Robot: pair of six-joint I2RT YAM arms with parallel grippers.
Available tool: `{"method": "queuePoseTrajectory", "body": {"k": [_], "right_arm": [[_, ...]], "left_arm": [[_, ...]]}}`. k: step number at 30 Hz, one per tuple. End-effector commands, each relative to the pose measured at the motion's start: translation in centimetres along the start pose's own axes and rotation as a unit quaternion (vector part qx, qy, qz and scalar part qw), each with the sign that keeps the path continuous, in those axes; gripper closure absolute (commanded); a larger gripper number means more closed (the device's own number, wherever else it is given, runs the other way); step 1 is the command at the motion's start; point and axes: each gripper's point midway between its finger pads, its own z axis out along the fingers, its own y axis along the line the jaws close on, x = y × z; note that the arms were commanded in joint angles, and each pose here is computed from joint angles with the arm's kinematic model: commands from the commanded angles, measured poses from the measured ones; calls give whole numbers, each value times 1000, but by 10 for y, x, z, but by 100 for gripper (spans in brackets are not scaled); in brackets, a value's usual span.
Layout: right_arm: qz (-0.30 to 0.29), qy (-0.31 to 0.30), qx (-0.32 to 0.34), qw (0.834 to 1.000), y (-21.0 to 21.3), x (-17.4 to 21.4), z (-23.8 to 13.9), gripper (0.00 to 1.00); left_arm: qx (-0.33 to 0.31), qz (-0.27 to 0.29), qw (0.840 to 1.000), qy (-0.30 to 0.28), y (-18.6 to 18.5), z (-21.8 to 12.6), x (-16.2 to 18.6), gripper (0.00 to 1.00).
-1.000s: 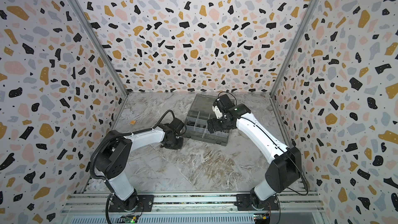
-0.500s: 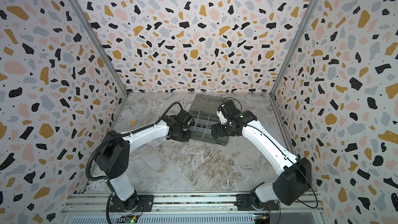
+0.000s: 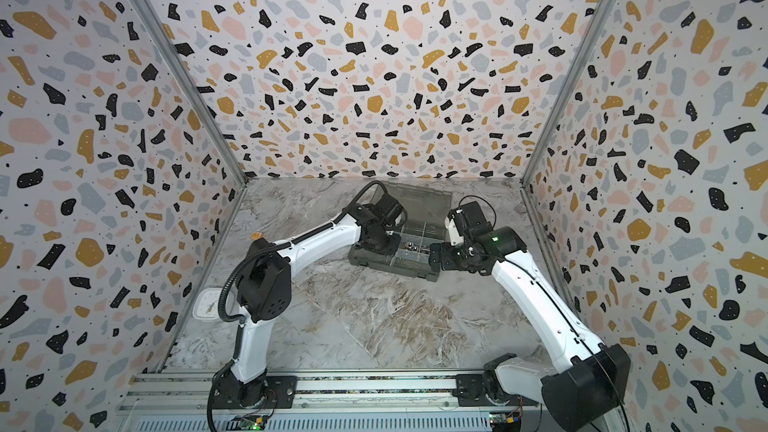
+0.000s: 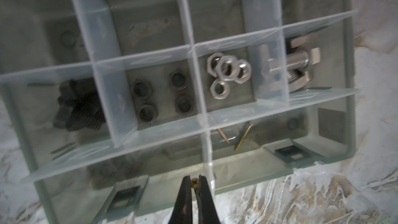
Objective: Sort the screws and nuts into containers
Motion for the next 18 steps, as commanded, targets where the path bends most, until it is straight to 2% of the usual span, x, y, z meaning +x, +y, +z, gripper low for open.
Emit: {"method": "queuePoseTrajectory", "body": {"k": [1,7,18], "right_arm": [[19,5,13,1000,-10,12,-9,5],[39,2,26,999,-24,19,-17,5],[53,0,37,998,-33,21,-20,5]], "left_arm": [[19,27,999,13,-23,-1,-1,95],[32,41,998,22,-39,10,-3,95],[29,57,997,36,-38,21,0,92]]}}
